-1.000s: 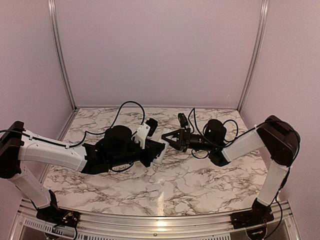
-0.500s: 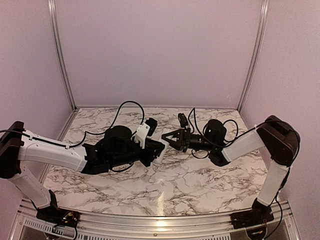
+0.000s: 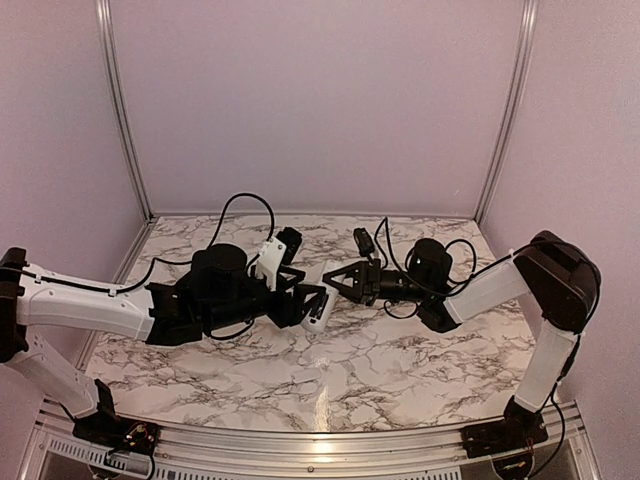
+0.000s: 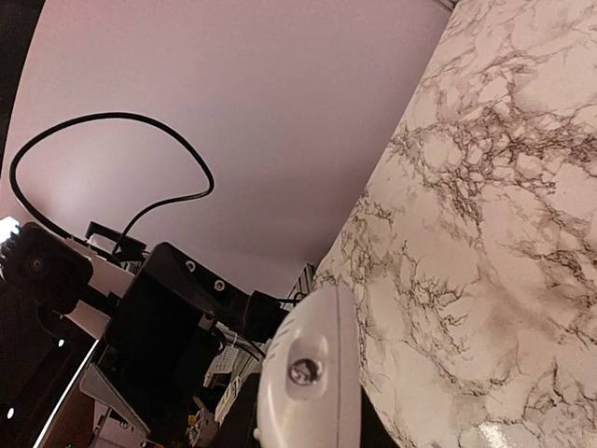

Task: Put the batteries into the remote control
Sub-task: Place the battery in the battery compartment.

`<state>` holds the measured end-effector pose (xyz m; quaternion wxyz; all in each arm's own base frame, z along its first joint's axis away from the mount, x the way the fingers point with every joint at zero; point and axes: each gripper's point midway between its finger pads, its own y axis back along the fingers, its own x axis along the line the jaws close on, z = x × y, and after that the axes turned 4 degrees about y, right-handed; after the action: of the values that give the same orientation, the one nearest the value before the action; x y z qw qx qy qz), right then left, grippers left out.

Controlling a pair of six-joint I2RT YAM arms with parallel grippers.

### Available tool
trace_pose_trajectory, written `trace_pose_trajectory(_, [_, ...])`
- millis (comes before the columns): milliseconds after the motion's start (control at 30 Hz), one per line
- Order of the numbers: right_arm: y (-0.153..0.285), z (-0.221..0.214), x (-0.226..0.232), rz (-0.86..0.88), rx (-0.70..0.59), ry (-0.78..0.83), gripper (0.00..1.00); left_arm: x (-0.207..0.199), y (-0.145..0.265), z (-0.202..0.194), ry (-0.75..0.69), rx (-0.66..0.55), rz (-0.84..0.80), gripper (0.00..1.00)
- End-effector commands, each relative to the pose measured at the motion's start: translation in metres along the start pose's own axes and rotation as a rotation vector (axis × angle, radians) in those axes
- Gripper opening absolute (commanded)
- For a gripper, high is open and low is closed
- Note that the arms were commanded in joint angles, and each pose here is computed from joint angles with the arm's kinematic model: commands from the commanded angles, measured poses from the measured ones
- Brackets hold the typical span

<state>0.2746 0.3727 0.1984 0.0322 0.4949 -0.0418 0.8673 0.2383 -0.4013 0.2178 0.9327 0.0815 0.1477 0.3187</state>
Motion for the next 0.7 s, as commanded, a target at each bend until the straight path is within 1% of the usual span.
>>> trace_pose_trajectory(0, [0.0,-0.004,0.009,0.022,0.049,0.068,0.0,0.002,0.02,0.008,-0.121,0.039,0.002,0.61])
trace_pose_trajectory(167, [0.0,-0.018,0.006,0.02,0.119,0.075,0.0,-0.013,0.04,-0.001,-0.342,0.122,-0.113,0.63])
trace_pose_trajectory(267, [-0.002,-0.027,0.004,0.015,0.168,0.089,0.0,-0.022,0.047,-0.011,-0.46,0.154,-0.189,0.62])
trace_pose_trajectory(333, [-0.004,-0.032,0.004,0.015,0.193,0.095,0.0,-0.025,0.047,-0.016,-0.528,0.177,-0.212,0.59])
trace_pose_trajectory(400, [-0.006,-0.036,0.005,0.017,0.209,0.099,0.0,-0.026,0.048,-0.029,-0.584,0.239,-0.243,0.57])
trace_pose_trajectory(500, [-0.007,-0.038,0.006,0.019,0.216,0.099,0.0,-0.033,0.048,-0.038,-0.654,0.276,-0.286,0.53])
trace_pose_trajectory(533, [-0.008,-0.038,0.006,0.02,0.217,0.101,0.0,-0.035,0.047,-0.04,-0.673,0.28,-0.293,0.51])
trace_pose_trajectory(600, [-0.01,-0.04,0.006,0.019,0.22,0.098,0.0,-0.038,0.045,-0.044,-0.704,0.287,-0.301,0.44])
trace_pose_trajectory(667, [-0.011,-0.041,0.006,0.018,0.221,0.093,0.0,-0.042,0.042,-0.047,-0.734,0.294,-0.314,0.4])
